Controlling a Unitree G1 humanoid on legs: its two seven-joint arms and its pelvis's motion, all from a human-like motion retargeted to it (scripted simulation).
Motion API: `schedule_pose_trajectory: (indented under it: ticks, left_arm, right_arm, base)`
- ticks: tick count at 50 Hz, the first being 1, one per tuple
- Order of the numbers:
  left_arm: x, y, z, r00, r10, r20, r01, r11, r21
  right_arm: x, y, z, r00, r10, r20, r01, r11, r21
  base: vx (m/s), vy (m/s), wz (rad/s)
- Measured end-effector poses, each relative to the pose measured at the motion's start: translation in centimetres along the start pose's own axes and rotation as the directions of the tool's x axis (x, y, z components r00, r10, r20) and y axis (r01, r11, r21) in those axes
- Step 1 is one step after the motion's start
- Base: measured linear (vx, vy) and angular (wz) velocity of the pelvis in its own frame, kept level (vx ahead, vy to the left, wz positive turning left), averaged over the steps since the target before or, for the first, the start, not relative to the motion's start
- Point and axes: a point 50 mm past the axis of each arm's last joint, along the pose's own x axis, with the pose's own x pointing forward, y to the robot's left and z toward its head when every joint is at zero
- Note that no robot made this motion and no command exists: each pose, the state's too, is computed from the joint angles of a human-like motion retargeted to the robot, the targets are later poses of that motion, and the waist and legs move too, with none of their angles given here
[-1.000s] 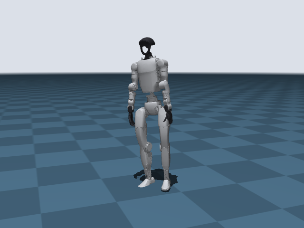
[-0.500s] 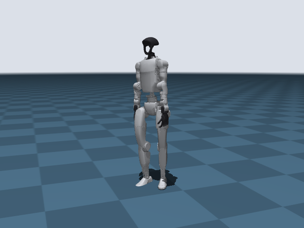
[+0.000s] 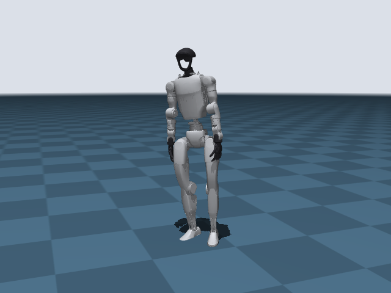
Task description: In place motions
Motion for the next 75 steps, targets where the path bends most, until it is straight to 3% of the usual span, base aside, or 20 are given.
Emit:
schedule_pose_trajectory:
  ticks: [9,20,30,36,47,55,66,71,75]
  left_arm:
    - [0.2,-0.5,-1.4,0.999,0.046,-0.016,-0.045,0.999,0.027]
    - [-0.9,0.4,-7.9,0.959,0.090,-0.270,-0.127,0.984,-0.124]
    - [-1.4,-1.9,-11.9,0.929,0.026,-0.370,-0.133,0.955,-0.266]
    - [-1.1,-1.5,-10.6,0.942,0.048,-0.332,-0.127,0.967,-0.223]
    - [0.0,-0.9,-3.8,0.990,0.055,-0.134,-0.067,0.994,-0.087]
    - [-0.3,1.1,-1.2,0.991,0.109,-0.078,-0.114,0.991,-0.067]
    - [-0.8,2.3,-3.3,0.974,0.146,-0.173,-0.154,0.988,-0.033]
    - [-0.6,0.7,-5.2,0.957,0.201,-0.207,-0.205,0.979,0.003]
    - [-0.8,-0.5,-8.5,0.946,0.154,-0.286,-0.175,0.983,-0.050]
  right_arm:
    - [0.1,-0.5,-4.3,0.990,-0.014,-0.139,0.012,1.000,-0.012]
    - [0.1,0.0,-7.0,0.980,0.027,-0.195,-0.010,0.996,0.086]
    - [0.1,-2.4,-4.6,0.995,-0.036,-0.096,0.044,0.996,0.083]
    - [0.1,-1.5,-1.5,0.999,0.022,0.039,-0.026,0.994,0.102]
    - [0.2,-2.3,-2.7,0.998,-0.055,-0.014,0.055,0.998,0.032]
    - [0.2,-0.7,-1.2,1.000,-0.015,0.017,0.014,0.999,0.050]
    - [0.1,1.3,-0.7,0.997,0.073,0.021,-0.071,0.996,-0.051]
    - [0.1,1.1,-0.4,0.997,0.071,0.025,-0.070,0.995,-0.070]
    - [0.1,0.8,-0.4,0.999,0.050,0.018,-0.047,0.991,-0.122]
  base:
    - [-0.14,0.08,1.57]
    - [0.08,0.12,1.71]
    - [0.24,0.20,0.95]
    - [0.25,0.18,0.83]
    - [0.26,0.23,1.06]
    - [0.10,-0.04,1.32]
    - [0.10,-0.09,1.13]
    - [-0.02,-0.04,0.53]
    - [0.11,0.02,0.71]
